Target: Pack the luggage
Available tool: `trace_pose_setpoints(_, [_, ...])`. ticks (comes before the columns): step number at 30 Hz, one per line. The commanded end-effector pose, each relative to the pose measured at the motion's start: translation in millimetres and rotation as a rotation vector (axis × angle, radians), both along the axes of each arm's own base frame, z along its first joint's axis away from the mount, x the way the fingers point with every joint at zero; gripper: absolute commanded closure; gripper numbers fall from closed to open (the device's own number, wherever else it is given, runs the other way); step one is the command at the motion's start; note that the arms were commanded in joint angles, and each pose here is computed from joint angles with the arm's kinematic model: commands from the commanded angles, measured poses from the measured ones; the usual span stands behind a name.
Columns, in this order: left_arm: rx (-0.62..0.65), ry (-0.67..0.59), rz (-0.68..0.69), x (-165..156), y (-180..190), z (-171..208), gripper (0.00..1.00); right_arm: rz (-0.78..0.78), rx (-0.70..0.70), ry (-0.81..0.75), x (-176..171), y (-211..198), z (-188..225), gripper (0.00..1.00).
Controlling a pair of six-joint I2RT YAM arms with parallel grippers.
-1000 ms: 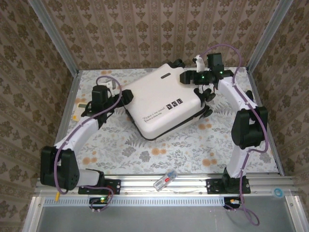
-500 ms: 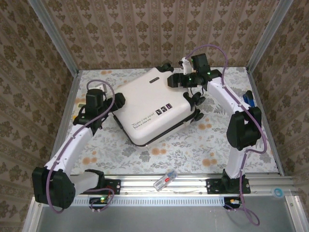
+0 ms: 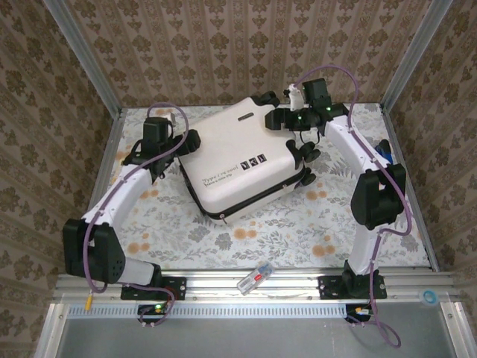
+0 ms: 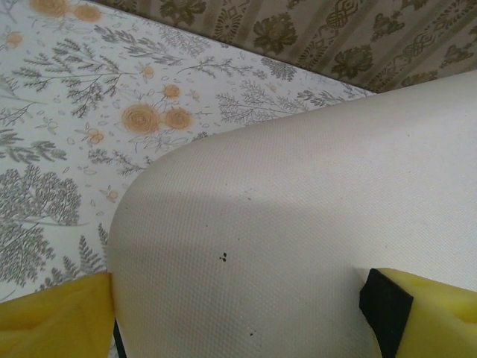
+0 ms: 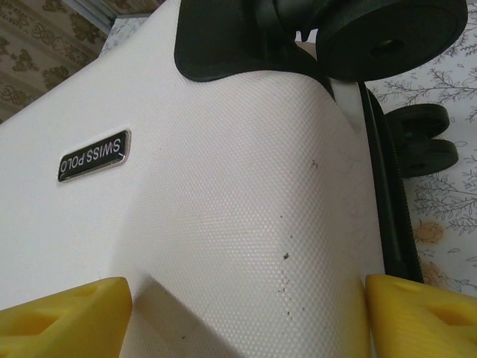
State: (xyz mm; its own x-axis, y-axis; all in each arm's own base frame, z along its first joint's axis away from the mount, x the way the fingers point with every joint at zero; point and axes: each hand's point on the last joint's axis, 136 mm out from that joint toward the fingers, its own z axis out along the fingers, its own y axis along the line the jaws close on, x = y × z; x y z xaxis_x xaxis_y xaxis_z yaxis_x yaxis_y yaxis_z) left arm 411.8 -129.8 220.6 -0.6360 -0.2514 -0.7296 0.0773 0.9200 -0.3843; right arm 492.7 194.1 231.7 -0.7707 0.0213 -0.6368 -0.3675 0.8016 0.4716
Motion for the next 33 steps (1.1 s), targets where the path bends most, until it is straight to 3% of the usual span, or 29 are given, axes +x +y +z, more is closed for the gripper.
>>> trace_pose_setpoints(1, [-0.079, -0.154, -0.243, 9.1, -49.9, 46.8, 0.15, 0.239, 0.209, -0.023, -11.8, 65.3, 27.6, 0.19])
trace_pose_setpoints(10, [0.06, -0.163, -0.176, 13.0, -23.4, 73.1, 0.13, 0.1, 0.129, -0.122, 26.1, 19.2, 56.5, 0.08])
trace_pose_setpoints(15, [0.121, -0.198, -0.128, 6.5, -9.6, 100.1, 0.12, 0.025, 0.054, -0.169, 21.1, -11.9, 74.3, 0.08])
trace_pose_setpoints(19, [0.157, -0.216, -0.126, -4.7, -18.4, 116.6, 0.12, -0.051, -0.001, -0.228, -6.6, -37.2, 81.5, 0.09])
trace_pose_setpoints(28, [0.233, -0.291, -0.281, -27.4, -112.1, 134.6, 0.11, -0.171, -0.06, -0.406, -121.8, -76.4, 78.8, 0.13])
trace_pose_setpoints(33, [0.175, -0.287, -0.354, -22.7, -165.8, 126.8, 0.12, -0.159, -0.039, -0.395, -171.3, -61.3, 26.7, 0.2])
